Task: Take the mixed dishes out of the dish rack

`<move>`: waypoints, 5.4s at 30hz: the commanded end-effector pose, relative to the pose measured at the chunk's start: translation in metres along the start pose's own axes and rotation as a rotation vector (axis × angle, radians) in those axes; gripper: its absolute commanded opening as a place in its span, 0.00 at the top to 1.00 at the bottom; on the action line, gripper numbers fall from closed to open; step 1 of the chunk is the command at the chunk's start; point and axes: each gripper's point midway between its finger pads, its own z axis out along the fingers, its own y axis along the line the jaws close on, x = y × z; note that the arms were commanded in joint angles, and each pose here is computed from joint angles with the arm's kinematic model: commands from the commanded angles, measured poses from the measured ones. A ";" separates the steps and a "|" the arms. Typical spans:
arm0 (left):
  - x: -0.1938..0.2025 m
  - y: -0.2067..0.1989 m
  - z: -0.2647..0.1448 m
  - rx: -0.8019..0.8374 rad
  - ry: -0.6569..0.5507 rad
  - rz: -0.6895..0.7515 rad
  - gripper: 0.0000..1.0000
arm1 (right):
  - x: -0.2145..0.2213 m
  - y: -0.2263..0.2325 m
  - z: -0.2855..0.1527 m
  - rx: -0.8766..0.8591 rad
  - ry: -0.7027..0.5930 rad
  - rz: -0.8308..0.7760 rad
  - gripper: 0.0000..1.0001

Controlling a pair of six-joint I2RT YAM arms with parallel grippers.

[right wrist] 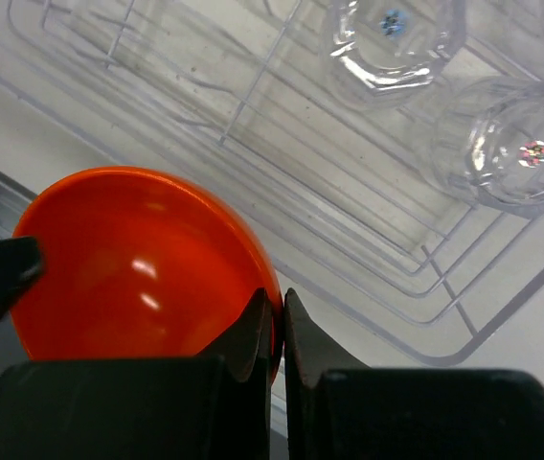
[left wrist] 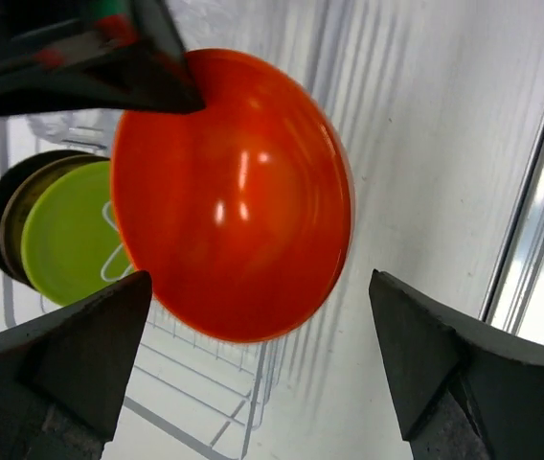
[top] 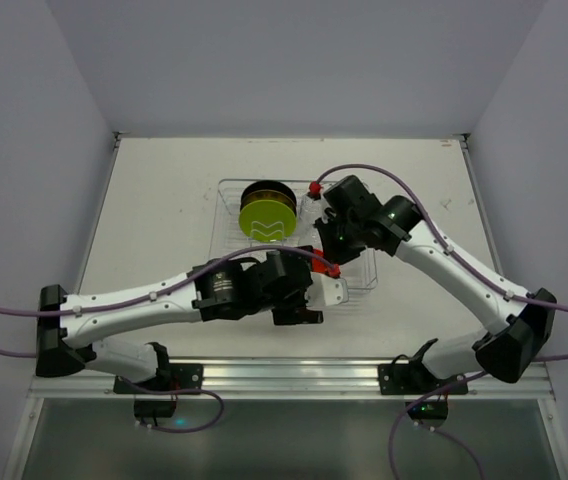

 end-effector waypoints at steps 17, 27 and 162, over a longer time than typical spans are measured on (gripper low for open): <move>0.073 0.247 -0.105 -0.839 -0.277 -1.140 0.00 | -0.083 -0.321 -0.062 0.489 -0.598 0.958 1.00; 0.113 0.219 -0.113 -0.870 -0.227 -1.126 0.00 | -0.094 -0.402 0.001 0.615 -0.491 0.942 1.00; 0.130 0.166 0.101 -0.914 -0.241 -2.746 0.71 | 0.025 -0.087 -0.162 -0.083 -1.067 0.570 0.01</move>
